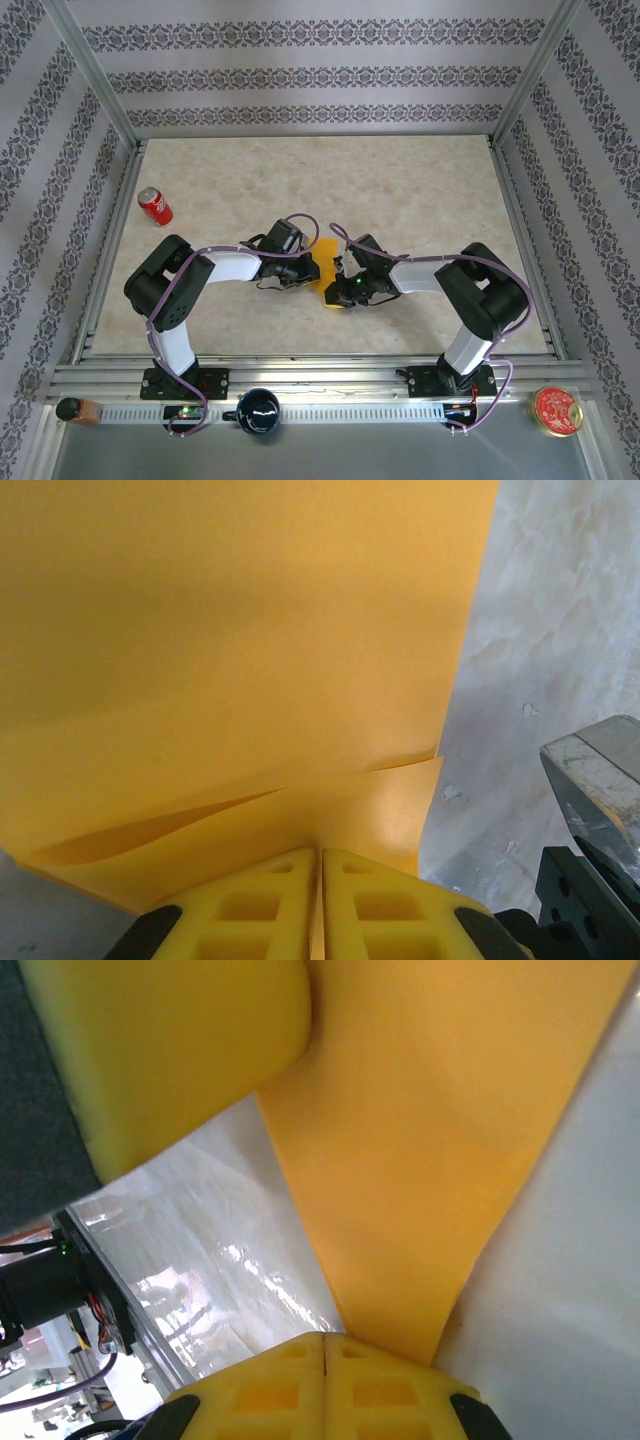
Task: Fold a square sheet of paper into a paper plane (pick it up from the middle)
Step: Third fold the triangle at the center of the table.
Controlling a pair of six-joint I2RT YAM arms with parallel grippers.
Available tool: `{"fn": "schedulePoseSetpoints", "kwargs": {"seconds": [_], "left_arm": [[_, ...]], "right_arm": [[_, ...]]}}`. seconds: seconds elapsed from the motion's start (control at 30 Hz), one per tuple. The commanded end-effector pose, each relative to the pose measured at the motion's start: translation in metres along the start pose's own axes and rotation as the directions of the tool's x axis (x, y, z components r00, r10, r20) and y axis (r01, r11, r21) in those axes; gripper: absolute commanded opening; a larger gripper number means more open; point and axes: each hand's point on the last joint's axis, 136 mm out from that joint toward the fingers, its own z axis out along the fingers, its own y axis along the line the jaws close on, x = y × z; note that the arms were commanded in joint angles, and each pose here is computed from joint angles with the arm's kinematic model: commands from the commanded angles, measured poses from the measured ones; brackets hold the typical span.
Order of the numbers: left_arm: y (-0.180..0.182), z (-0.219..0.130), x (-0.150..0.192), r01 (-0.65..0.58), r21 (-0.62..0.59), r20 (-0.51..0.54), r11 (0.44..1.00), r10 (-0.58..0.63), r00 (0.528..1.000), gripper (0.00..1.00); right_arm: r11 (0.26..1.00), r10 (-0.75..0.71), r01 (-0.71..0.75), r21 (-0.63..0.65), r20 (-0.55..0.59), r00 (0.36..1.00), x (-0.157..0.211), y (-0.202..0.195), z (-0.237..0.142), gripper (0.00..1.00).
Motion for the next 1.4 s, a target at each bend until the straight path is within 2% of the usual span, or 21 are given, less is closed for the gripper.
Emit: {"fn": "schedulePoseSetpoints", "kwargs": {"seconds": [0.0,0.2,0.53,0.8,1.03,1.2,1.37], "left_arm": [[0.027,0.006,0.016,0.034,-0.090,-0.028,0.995,-0.036,0.999,0.12],[0.027,0.004,0.016,0.032,-0.092,-0.020,0.995,-0.034,0.999,0.12],[0.027,0.005,0.016,0.031,-0.088,-0.022,0.996,-0.033,0.999,0.12],[0.028,0.006,0.016,0.029,-0.090,-0.023,0.996,-0.031,0.999,0.12],[0.031,0.006,0.017,0.033,-0.098,-0.019,0.995,-0.035,0.999,0.12],[0.033,0.005,0.017,0.033,-0.104,-0.016,0.994,-0.035,0.999,0.12],[0.029,0.005,0.018,0.046,-0.078,-0.010,0.996,-0.047,0.999,0.11]], "right_arm": [[1.000,0.002,-0.002,0.007,0.006,1.000,0.008,0.004,-0.008,0.06],[0.998,-0.032,0.035,-0.043,0.065,0.997,-0.007,0.035,-0.024,0.06],[1.000,-0.001,0.001,0.001,0.048,0.999,-0.022,0.025,-0.001,0.05],[0.996,0.047,-0.045,0.078,-0.023,0.999,0.006,-0.013,0.012,0.05],[0.994,0.079,-0.075,0.084,-0.041,0.996,0.024,-0.026,0.009,0.06],[0.997,0.059,-0.057,0.049,-0.030,0.998,0.027,-0.014,0.001,0.06],[1.000,0.021,-0.021,-0.020,0.026,0.999,0.017,0.014,-0.018,0.07]]}}
